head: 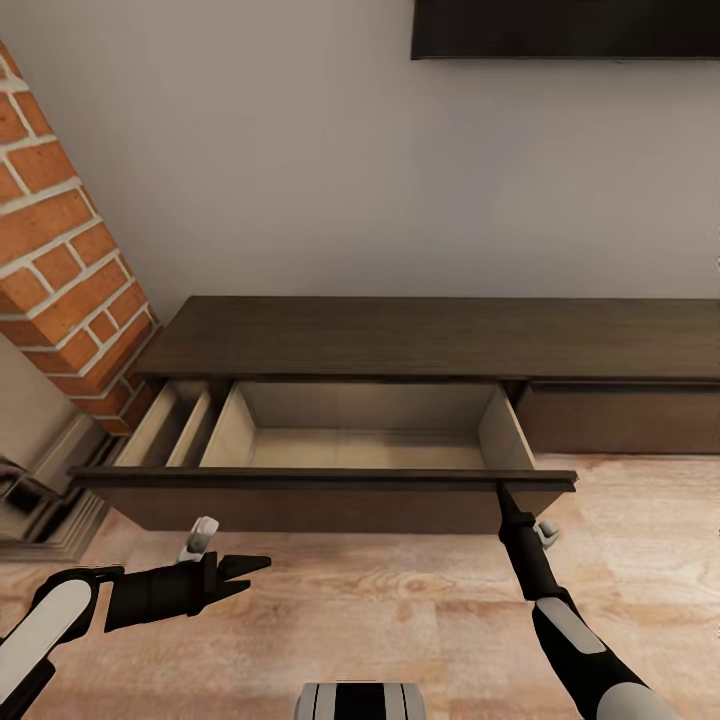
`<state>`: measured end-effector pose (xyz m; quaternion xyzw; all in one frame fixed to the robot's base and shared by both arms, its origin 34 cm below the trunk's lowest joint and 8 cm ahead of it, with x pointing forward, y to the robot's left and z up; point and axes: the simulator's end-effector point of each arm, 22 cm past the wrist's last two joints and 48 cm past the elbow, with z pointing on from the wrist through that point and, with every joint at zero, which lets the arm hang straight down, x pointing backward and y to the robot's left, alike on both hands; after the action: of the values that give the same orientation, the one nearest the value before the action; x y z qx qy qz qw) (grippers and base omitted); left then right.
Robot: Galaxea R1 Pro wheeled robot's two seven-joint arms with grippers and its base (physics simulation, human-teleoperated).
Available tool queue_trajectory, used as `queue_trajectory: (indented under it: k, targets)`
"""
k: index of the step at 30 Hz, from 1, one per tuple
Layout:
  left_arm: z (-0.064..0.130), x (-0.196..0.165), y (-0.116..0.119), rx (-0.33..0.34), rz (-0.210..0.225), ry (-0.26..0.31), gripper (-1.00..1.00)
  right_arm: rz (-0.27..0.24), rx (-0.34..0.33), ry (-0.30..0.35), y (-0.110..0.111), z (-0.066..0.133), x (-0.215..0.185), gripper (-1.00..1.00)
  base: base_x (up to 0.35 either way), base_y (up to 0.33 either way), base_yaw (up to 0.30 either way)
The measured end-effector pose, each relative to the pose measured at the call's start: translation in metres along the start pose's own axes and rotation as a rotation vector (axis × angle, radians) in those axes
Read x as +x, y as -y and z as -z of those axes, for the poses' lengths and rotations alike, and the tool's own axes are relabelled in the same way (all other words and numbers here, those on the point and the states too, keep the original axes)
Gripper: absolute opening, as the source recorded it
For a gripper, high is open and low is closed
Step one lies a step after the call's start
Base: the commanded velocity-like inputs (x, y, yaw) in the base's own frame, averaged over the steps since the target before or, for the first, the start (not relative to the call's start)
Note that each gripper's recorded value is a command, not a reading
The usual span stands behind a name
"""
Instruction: Place each of the two pumpkins and all three candles from the living room inside a cabinet in the living room (use any cabinet), then make sure every cabinet is closed, and position the cauldron so it is next to a table in the living room.
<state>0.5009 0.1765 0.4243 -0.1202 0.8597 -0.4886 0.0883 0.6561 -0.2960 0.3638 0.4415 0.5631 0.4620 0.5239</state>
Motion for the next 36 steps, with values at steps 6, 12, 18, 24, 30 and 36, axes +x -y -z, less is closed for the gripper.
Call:
queue_trajectory:
  k: [6,12,18,24,30,36]
  targets:
    - [0.0003,-0.0003,0.0001,0.000,0.000,0.001,1.00,0.000,0.000,0.000,-0.0002,0.0001,0.0000,-1.00,-0.074,0.000,0.000]
    - [0.0001,-0.0001,0.0000,0.000,0.000,0.000,1.00,0.000,0.000,0.000,-0.0001,0.0000,0.0001,-1.00,-0.053,0.000,0.000]
    - [0.0002,-0.0004,0.0000,0.000,0.000,0.001,1.00,-0.007,0.001,0.000,-0.0005,-0.0036,-0.0005,-1.00,-0.027,0.000,0.000]
    - [0.0002,-0.0004,0.0000,0.000,0.000,0.001,1.00,-0.007,0.001,0.000,-0.0005,-0.0036,-0.0005,-1.00,-0.002,0.000,0.000]
    - [0.0002,-0.0004,0.0000,0.000,0.000,0.001,1.00,-0.008,0.001,0.000,-0.0005,-0.0036,-0.0005,-1.00,0.000,0.000,0.000]
    - [0.0003,-0.0004,0.0000,0.000,0.000,0.001,1.00,-0.008,0.005,0.006,0.0016,0.0010,-0.0018,1.00,0.000,0.000,0.000]
